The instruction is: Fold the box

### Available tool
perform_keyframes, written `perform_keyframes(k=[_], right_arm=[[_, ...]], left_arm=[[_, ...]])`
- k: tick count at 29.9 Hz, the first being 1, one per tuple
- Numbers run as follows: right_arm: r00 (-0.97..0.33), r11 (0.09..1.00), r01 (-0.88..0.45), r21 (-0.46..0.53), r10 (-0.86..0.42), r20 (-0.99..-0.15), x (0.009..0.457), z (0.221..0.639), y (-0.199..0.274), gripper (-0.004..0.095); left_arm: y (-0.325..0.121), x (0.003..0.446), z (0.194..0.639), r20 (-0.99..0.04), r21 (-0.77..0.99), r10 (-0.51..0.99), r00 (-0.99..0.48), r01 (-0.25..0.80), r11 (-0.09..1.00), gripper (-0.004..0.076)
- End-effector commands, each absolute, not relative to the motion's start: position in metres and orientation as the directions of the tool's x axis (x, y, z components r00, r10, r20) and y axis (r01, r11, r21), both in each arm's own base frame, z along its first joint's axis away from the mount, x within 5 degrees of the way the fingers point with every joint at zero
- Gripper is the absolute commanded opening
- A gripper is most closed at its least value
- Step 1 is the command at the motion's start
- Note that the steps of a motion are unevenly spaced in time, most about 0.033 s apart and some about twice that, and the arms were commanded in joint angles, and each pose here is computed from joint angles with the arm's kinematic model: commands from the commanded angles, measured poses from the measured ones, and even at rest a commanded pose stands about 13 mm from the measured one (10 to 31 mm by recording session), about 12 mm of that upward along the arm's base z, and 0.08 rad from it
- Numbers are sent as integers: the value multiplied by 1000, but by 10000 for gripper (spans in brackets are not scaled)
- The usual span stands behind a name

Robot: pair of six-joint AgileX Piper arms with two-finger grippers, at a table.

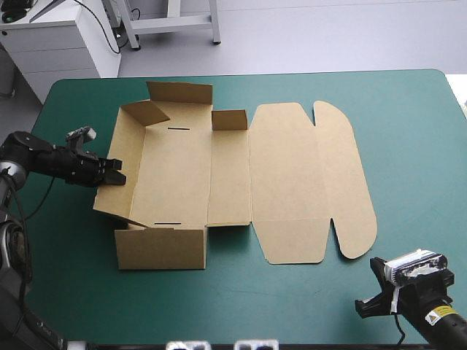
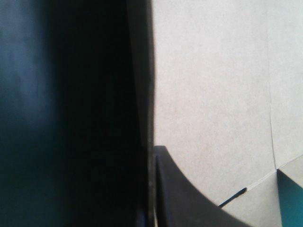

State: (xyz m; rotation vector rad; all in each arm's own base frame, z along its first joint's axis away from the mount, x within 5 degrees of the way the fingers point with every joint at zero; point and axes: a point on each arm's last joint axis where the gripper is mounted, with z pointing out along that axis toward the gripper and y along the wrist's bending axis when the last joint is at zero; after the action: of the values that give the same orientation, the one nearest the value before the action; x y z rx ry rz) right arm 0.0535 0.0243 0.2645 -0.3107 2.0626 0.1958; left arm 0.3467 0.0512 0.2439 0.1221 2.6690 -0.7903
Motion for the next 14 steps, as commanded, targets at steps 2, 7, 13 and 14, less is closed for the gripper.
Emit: perform_keyframes(k=[2,7,13,14], right_arm=[[-401,959,-284,12,-107,-910,57,278,24,-20],[-401,959,-284,12,-107,-910,57,278,24,-20],[-401,959,-284,12,-107,-910,57,278,24,-20],[-401,959,-284,12,-107,-910,57,278,24,-20]], left_arm=[[20,349,315,-576,-253,275,-770,488,835,-8],[-20,351,356,-578,116,603,-550,676,728,-8],[-68,357,394,-626,363,710,-321,687,630,-8],[-75,357,398,-626,398,726,-285,684,611,-8]])
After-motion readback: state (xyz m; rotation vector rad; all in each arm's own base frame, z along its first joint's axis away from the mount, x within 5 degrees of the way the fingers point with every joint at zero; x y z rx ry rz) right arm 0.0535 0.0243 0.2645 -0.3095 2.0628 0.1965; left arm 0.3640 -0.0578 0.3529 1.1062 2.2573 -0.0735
